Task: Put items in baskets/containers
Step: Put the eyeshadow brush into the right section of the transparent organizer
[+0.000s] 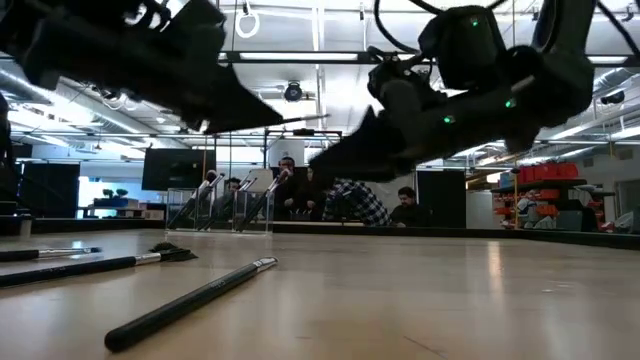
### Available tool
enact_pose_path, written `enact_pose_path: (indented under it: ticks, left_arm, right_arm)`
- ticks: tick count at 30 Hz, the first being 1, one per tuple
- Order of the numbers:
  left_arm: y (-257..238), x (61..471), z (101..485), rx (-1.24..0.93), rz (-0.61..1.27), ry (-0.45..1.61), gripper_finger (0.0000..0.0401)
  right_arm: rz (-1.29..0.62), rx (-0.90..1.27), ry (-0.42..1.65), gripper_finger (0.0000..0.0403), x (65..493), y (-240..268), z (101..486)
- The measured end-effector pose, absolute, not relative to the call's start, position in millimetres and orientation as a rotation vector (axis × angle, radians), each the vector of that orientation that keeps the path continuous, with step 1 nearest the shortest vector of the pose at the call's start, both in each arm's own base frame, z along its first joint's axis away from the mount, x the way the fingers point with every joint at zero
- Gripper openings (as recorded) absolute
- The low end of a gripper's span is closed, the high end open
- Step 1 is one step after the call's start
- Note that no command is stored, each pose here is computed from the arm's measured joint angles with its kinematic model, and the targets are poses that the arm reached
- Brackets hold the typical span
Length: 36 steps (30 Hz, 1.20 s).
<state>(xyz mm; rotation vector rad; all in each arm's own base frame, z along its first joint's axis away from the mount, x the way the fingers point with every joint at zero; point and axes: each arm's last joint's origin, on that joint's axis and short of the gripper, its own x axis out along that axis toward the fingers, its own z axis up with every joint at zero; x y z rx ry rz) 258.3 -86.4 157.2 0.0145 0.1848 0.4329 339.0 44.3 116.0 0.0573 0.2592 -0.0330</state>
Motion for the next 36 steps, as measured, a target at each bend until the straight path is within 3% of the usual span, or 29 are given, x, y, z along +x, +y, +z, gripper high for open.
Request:
enact_pose_path:
  ticks: [8,14,18,25,29,36]
  left_arm:
    - [-89.2,266.9,168.4,0.055,0.406,0.164,0.0019]
    - [-89.1,267.0,168.8,0.053,0.407,0.162,0.0020]
    - [-89.2,267.0,168.9,0.053,0.405,0.161,0.0021]
    - [-89.9,267.1,168.2,0.050,0.382,0.168,0.0028]
    - [-90.3,267.2,166.0,0.062,0.353,0.193,0.0057]
    - [-81.5,269.2,160.7,0.071,0.353,0.247,0.0156]
  right_arm:
    - [-0.027,0.142,-0.021,0.0185,343.8,42.9,134.0]
    - [-0.023,0.197,-0.071,0.0175,343.6,42.7,139.2]
    - [-0.023,0.212,-0.070,0.0136,343.6,42.7,139.1]
    - [0.002,0.210,-0.067,0.0022,343.6,43.5,139.0]
    - [0.003,0.213,-0.044,0.0016,343.0,43.4,141.7]
    - [-0.060,0.205,0.134,0.0008,335.0,39.3,161.6]
